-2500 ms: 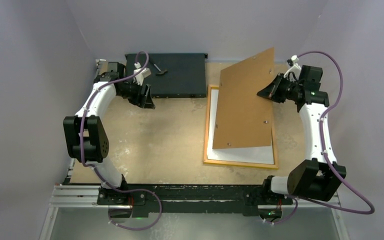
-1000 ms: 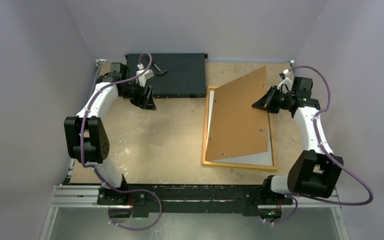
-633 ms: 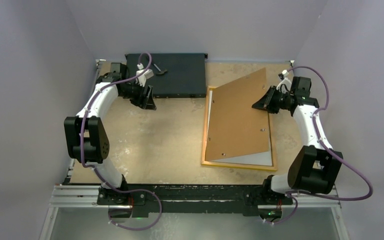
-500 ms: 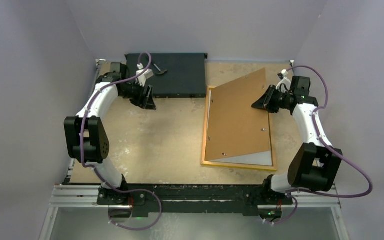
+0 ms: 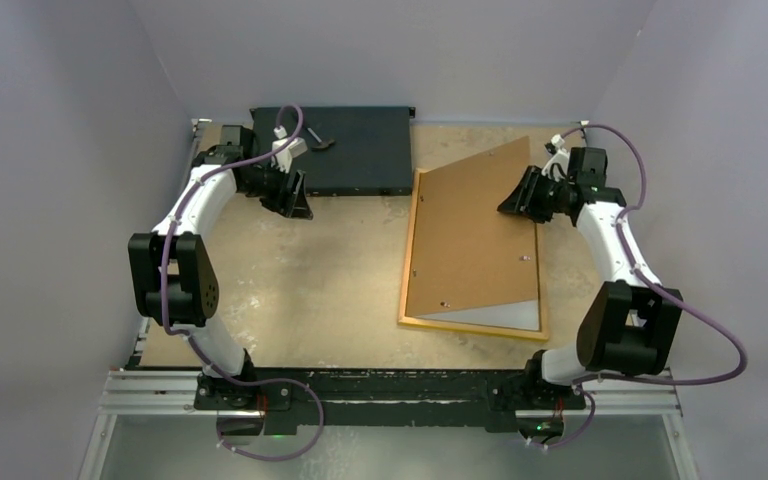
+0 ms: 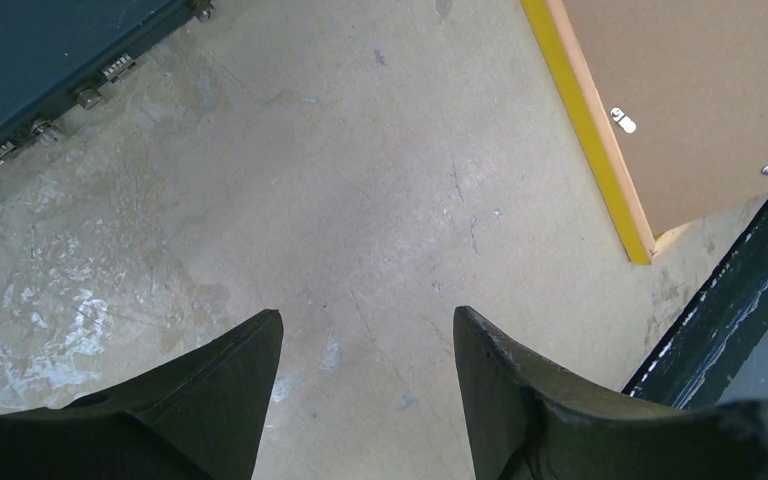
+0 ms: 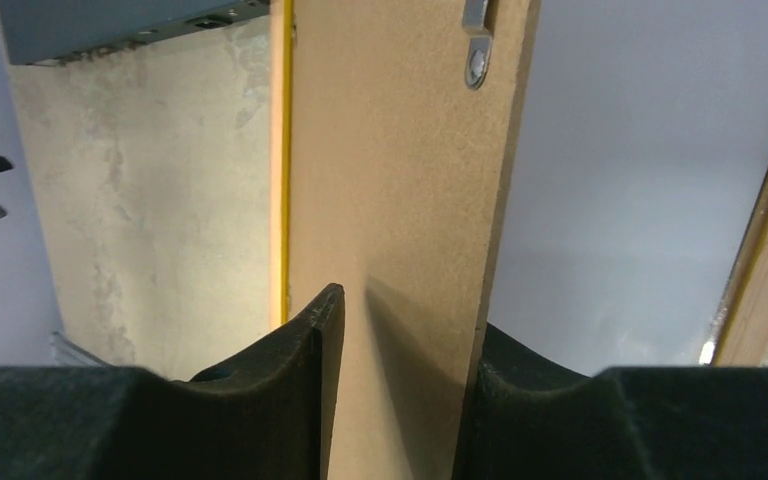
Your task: Put the photo into the frame
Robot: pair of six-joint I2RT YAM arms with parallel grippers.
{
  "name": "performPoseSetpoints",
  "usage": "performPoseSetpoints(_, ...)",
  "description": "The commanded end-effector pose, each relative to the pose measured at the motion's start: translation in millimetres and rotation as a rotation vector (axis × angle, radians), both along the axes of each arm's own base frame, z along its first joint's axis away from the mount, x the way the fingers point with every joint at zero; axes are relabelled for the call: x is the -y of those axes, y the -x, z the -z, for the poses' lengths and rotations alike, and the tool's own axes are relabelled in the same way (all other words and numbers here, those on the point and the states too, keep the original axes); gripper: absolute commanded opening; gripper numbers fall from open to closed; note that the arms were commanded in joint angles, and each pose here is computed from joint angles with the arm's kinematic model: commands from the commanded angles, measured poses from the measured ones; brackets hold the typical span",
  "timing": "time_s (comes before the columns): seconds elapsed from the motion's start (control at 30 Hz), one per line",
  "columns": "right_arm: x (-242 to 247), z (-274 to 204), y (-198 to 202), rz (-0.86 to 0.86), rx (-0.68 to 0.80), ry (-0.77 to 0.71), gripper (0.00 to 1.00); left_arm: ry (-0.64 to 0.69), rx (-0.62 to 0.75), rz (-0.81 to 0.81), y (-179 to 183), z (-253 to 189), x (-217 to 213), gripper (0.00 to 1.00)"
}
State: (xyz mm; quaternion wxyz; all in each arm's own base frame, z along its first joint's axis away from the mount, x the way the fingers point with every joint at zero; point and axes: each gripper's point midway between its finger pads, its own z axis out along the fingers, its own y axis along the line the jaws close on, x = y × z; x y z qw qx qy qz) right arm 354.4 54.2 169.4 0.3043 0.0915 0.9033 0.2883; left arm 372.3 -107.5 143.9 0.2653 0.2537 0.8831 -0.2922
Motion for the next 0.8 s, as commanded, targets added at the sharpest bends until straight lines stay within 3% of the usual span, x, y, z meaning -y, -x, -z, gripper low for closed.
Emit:
performPoseSetpoints(0.0, -12, -2, -17, -0.028, 0.036, 0.083, 0.41, 0.008, 0.022, 0.008, -2, -3, 4, 0.62)
performPoseSetpoints(0.33, 14, 10, -12, 0.086, 0.003, 0.23, 0.67, 0.008, 0.014, 0.011, 0, 2, 4, 0.61)
performPoseSetpoints(0.43, 17, 11, -9, 0.1, -0.003, 0.236, 0.87, 0.012, 0.013, 0.011, 0, 1, 4, 0.61)
performPoseSetpoints(0.77, 30, 22, -11, 0.151, -0.033, 0.297, 0.99, 0.015, 0.012, 0.016, 2, 0, 5, 0.61)
